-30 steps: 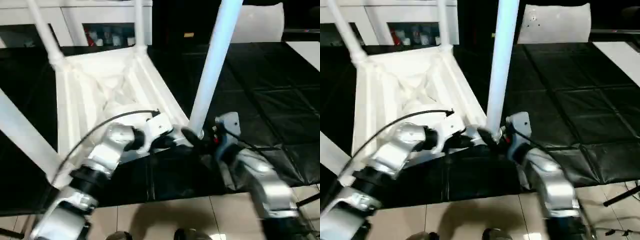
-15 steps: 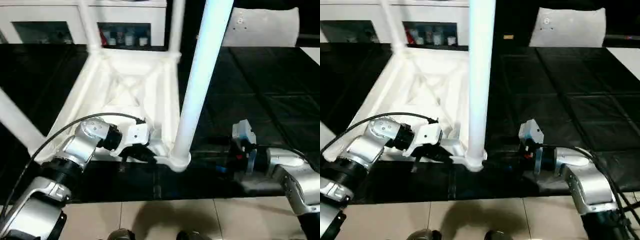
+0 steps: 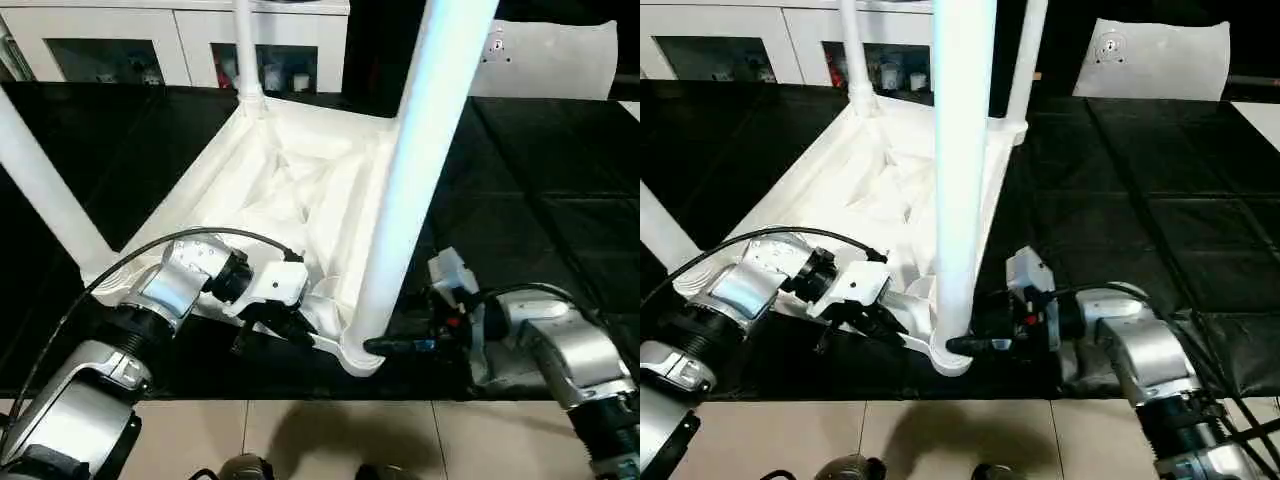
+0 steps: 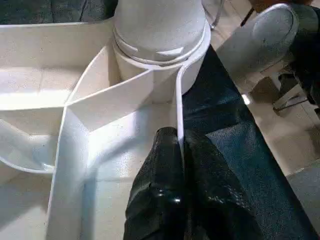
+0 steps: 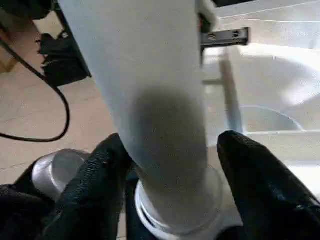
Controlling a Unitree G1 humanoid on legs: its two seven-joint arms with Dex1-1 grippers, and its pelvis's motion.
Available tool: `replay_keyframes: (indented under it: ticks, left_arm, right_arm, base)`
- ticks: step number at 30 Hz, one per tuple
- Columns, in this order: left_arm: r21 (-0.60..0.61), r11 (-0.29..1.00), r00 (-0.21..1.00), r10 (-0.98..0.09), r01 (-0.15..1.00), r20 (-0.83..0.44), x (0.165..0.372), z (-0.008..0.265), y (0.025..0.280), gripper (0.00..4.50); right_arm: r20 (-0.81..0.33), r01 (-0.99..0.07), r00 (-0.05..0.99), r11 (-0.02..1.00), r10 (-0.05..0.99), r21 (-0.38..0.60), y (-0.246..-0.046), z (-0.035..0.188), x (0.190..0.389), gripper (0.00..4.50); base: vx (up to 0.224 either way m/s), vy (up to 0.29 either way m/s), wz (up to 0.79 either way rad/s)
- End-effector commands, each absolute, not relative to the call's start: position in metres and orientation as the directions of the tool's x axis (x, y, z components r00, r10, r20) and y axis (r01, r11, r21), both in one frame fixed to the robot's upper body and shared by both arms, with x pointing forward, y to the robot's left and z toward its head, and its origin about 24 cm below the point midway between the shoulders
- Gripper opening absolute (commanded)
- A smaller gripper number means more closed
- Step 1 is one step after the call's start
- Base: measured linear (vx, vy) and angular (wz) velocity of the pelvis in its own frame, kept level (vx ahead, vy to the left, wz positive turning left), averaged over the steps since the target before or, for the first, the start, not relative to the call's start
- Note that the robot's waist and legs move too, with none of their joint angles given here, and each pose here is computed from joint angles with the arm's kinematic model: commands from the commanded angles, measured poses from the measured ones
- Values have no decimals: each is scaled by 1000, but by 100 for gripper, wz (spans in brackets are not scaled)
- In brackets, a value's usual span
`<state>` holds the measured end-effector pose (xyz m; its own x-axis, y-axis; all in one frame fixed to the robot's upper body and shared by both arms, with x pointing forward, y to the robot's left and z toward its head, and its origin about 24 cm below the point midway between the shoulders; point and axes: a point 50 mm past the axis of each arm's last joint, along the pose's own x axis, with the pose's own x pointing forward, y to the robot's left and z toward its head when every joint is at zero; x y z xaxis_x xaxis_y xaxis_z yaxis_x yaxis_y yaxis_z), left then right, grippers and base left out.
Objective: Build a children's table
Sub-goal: Rotate leg to tighten
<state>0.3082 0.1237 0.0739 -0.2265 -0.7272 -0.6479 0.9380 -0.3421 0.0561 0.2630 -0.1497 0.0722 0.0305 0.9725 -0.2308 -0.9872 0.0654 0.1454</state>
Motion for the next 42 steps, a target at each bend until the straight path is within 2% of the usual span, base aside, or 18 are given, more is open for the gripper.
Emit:
replay_keyframes:
  ticks: [1, 6, 12, 17, 20, 21, 25, 28, 33, 34, 36, 41, 42]
  left_arm:
    - [42, -440, -303, -683, 897, -664, 304, 74, 113, 0]
    - [41, -451, -308, -672, 892, -673, 304, 73, 113, 0]
    - [43, -429, -289, -676, 902, -678, 307, 72, 114, 0]
    - [63, -334, -212, -722, 941, -659, 312, 73, 114, 0]
    - [85, -138, -58, -790, 987, -610, 319, 73, 105, 0]
    - [85, -60, 0, -815, 995, -579, 321, 73, 98, 0]
    - [84, 67, 102, -841, 994, -531, 323, 73, 84, 0]
    - [82, 239, 248, -839, 968, -484, 327, 72, 67, 0]
    - [94, 367, 367, -807, 926, -463, 331, 74, 54, 0]
    - [100, 410, 408, -791, 906, -455, 333, 76, 48, 0]
    - [110, 435, 435, -780, 893, -450, 334, 78, 46, 0]
    - [155, 415, 437, -767, 896, -470, 336, 77, 53, 0]
    - [168, 403, 433, -768, 900, -472, 336, 77, 56, 0]
  right_arm:
    - [-239, -991, 11, 43, 971, 130, -149, 75, 265, 261]
    - [-240, -990, -18, 16, 971, 138, -145, 74, 267, 216]
    - [-238, -987, -35, 4, 971, 161, -144, 72, 264, 201]
    - [-229, -981, 43, 84, 972, 173, -140, 69, 261, 200]
    - [-279, -936, 260, 312, 924, 162, -122, 58, 260, 199]
    - [-279, -892, 351, 410, 894, 191, -111, 54, 261, 199]
    - [-276, -798, 480, 545, 833, 257, -90, 48, 265, 196]
    - [-316, -692, 596, 672, 738, 264, -67, 42, 275, 196]
    - [-345, -581, 687, 769, 639, 267, -50, 43, 287, 196]
    - [-342, -548, 711, 789, 614, 278, -42, 47, 290, 196]
    - [-336, -530, 724, 797, 603, 289, -38, 49, 292, 252]
    - [-320, -500, 753, 817, 574, 287, -50, 48, 292, 295]
    - [-307, -501, 763, 820, 569, 276, -57, 47, 290, 310]
  base:
    - [0, 0, 0]
    - [0, 0, 0]
    - [0, 0, 0]
    - [0, 0, 0]
    - [0, 0, 0]
    - [0, 0, 0]
    - [0, 0, 0]
    - [-36, 46, -16]
    - [-34, 28, 0]
    - [50, -54, 19]
    - [102, -46, -18]
    - [45, 2, -11]
    - [0, 0, 0]
